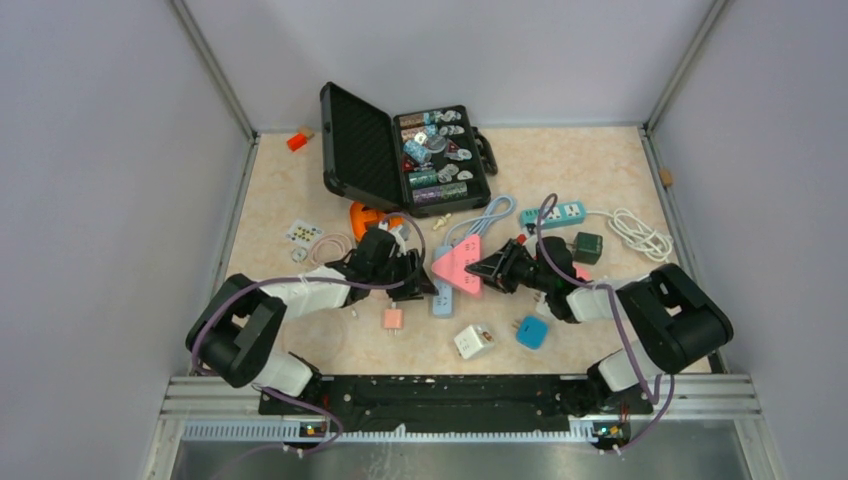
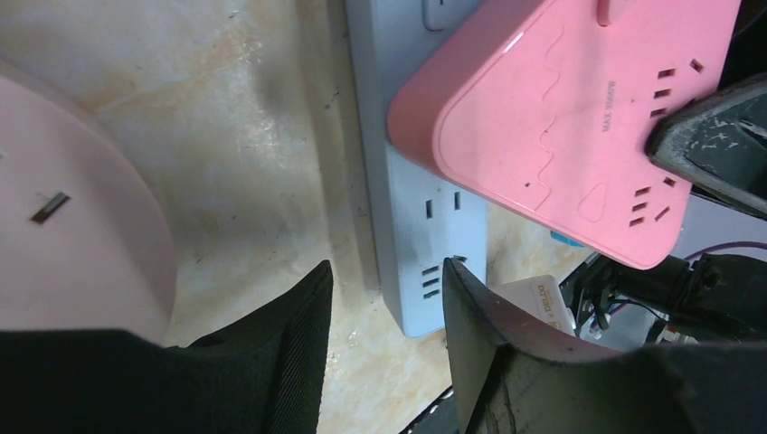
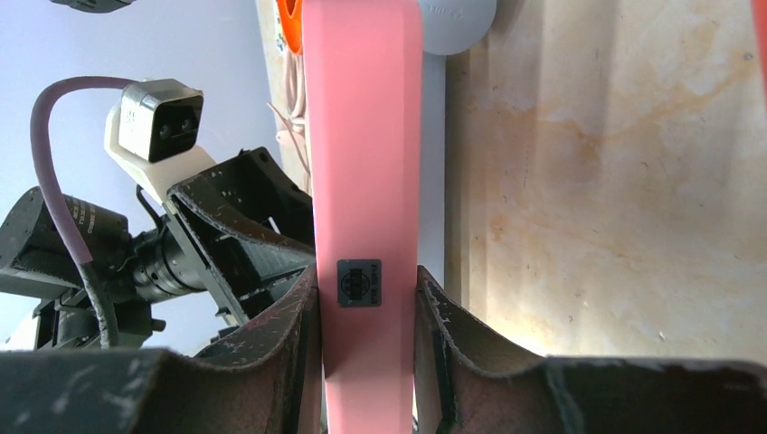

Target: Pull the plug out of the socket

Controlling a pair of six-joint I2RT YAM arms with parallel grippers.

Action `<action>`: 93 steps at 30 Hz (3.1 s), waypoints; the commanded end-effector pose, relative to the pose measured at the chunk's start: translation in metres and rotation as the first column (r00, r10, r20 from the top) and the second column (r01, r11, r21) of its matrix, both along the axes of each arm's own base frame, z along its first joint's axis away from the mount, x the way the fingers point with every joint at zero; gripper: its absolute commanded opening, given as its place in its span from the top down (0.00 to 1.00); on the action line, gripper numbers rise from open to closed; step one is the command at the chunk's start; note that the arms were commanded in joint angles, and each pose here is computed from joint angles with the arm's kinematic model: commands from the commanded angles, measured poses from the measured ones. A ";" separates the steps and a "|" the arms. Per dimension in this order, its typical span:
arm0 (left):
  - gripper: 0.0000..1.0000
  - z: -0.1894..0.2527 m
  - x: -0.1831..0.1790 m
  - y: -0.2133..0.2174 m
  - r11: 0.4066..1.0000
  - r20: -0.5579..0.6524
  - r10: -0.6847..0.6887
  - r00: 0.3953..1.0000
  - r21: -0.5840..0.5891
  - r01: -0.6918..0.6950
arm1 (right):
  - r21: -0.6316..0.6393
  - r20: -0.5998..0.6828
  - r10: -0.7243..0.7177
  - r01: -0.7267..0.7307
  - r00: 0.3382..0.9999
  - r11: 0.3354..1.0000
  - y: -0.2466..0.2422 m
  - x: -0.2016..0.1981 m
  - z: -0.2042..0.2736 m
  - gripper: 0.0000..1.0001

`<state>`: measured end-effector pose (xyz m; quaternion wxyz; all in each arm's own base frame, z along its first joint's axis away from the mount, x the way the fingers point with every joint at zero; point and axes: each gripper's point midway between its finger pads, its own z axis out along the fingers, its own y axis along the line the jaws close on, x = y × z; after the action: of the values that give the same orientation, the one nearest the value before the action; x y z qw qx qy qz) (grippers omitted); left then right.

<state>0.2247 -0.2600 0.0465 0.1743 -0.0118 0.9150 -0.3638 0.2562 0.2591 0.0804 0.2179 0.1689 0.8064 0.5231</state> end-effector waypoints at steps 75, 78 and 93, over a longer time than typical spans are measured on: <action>0.70 -0.093 -0.031 0.056 0.898 -0.103 0.247 0.963 0.399 -0.187 | 0.191 0.483 0.012 -0.118 0.876 0.974 0.029 0.013 0.119 1.00; 0.70 -0.093 -0.030 0.056 0.898 -0.103 0.245 0.964 0.400 -0.186 | 0.123 0.498 0.035 -0.111 0.867 0.986 0.027 0.013 0.111 1.00; 0.71 -0.092 -0.029 0.056 0.897 -0.102 0.243 0.965 0.401 -0.184 | 0.350 0.376 -0.084 -0.058 0.923 0.935 0.022 0.013 0.153 1.00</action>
<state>0.2497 -0.2707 0.0312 0.2269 -0.1091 0.9129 -0.3214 0.2702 0.2671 0.1230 0.2877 0.1599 0.7553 0.5668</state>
